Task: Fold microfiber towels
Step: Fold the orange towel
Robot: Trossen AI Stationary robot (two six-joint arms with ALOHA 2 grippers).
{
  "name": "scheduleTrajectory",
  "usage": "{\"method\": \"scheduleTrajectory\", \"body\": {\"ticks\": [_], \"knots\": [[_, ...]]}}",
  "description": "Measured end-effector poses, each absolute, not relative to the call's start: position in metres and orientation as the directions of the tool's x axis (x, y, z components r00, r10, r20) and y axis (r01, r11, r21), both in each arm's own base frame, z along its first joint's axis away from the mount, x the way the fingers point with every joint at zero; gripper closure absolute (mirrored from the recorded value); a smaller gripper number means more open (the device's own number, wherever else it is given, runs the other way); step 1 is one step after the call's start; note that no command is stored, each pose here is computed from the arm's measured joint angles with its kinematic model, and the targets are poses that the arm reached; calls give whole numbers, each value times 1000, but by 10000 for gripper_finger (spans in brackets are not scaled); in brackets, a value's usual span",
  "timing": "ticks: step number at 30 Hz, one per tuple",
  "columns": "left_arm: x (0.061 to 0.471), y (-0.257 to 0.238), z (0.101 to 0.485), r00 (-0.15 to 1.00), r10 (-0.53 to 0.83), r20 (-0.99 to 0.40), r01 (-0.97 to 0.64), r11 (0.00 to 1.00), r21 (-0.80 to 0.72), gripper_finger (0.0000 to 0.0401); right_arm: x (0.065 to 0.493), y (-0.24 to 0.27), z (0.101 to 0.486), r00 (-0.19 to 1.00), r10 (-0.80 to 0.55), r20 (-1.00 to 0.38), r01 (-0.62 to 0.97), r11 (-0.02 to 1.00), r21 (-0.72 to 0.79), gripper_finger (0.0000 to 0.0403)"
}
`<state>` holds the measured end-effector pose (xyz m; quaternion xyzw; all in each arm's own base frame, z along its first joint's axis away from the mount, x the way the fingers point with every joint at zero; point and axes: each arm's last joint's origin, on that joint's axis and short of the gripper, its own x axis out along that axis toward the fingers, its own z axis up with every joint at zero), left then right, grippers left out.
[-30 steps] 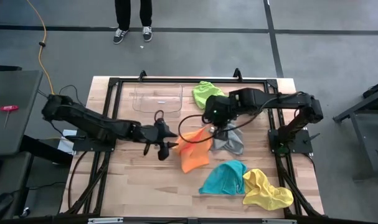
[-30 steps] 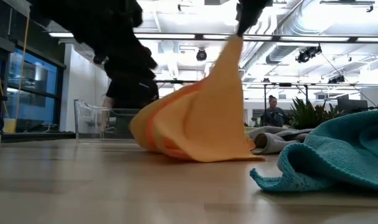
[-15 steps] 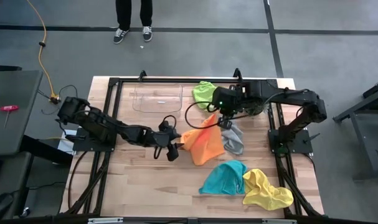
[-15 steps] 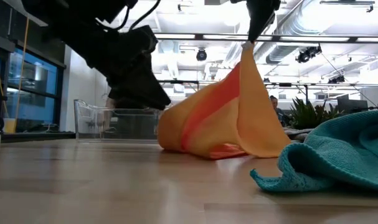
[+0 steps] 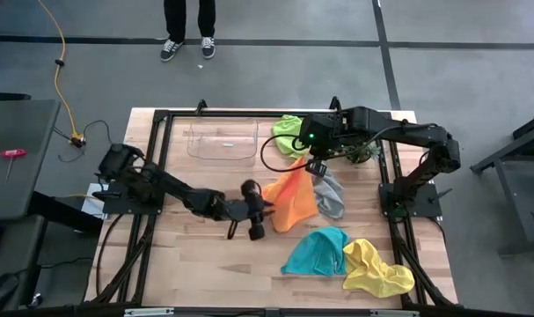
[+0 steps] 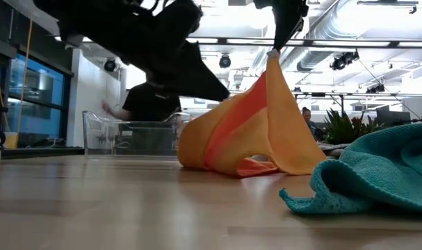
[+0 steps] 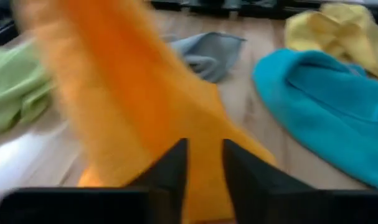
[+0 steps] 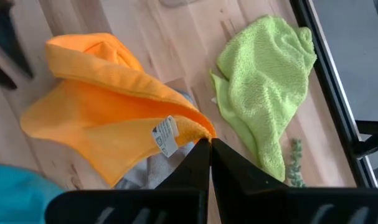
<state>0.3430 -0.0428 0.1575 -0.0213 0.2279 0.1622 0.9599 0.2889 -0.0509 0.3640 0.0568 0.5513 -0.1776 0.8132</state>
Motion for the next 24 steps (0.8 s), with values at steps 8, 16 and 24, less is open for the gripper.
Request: {"method": "scheduleTrajectory", "body": {"ticks": [8,16,24], "knots": [[365,-24,131,793,342,-505,-367,929,53,398,290,-50,364,339,-210,-917,346,934,-85,403],[340,-7,169,691,408,-597,-378,908,182,401,289,-50,364,333,-209,-920,345,935,-87,403],[321,35,167,530,459,-713,-328,887,326,401,287,-50,363,307,-204,-929,325,940,-99,403]]}}
